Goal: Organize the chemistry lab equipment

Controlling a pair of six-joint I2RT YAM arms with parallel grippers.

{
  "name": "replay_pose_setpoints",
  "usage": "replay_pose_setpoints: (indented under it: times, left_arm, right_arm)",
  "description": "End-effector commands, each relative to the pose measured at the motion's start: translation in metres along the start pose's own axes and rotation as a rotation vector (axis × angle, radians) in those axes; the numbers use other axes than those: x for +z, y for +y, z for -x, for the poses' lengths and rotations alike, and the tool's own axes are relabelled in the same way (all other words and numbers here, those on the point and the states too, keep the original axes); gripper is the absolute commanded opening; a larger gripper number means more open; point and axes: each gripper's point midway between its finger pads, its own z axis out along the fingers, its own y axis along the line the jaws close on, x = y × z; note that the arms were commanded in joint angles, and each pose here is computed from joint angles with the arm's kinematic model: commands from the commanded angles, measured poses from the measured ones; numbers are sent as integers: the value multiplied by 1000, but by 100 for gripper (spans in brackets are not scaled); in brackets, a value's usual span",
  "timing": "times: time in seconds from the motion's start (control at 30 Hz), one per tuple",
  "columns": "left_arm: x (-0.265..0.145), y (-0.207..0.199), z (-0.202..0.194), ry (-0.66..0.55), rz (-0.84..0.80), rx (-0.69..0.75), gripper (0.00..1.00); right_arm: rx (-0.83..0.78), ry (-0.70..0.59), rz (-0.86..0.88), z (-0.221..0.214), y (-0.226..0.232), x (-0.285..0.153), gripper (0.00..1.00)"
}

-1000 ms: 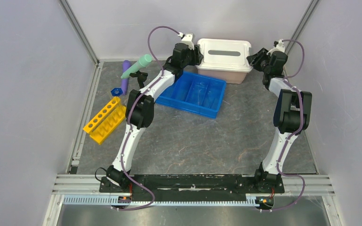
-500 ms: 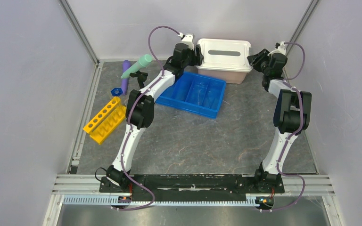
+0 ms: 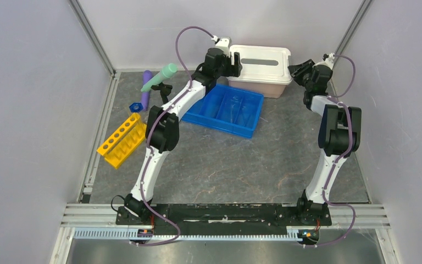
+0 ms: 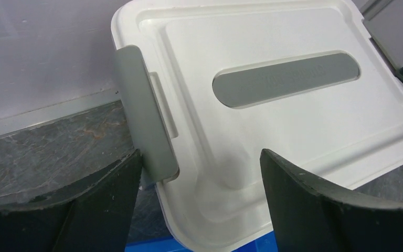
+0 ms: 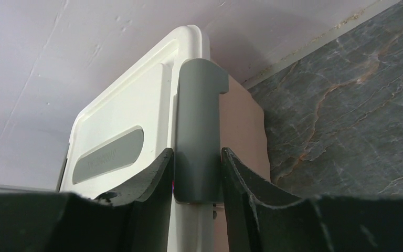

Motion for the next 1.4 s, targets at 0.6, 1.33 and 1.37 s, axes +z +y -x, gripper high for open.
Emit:
replay_pose_setpoints:
  times: [0.6,1.33,1.37]
  left_arm:
    - [-75,-140,65,-32,-334,57,89]
    - [-271,-142,128,-2,-248,37,100]
    - [-279,-140,128,-3,-243,38,100]
  right_arm:
    - [118,211,74,-69,31,6,52]
    - [-460,259,-19,26,81,-206,98]
    - [-474,260,-12,26,85,-218,98]
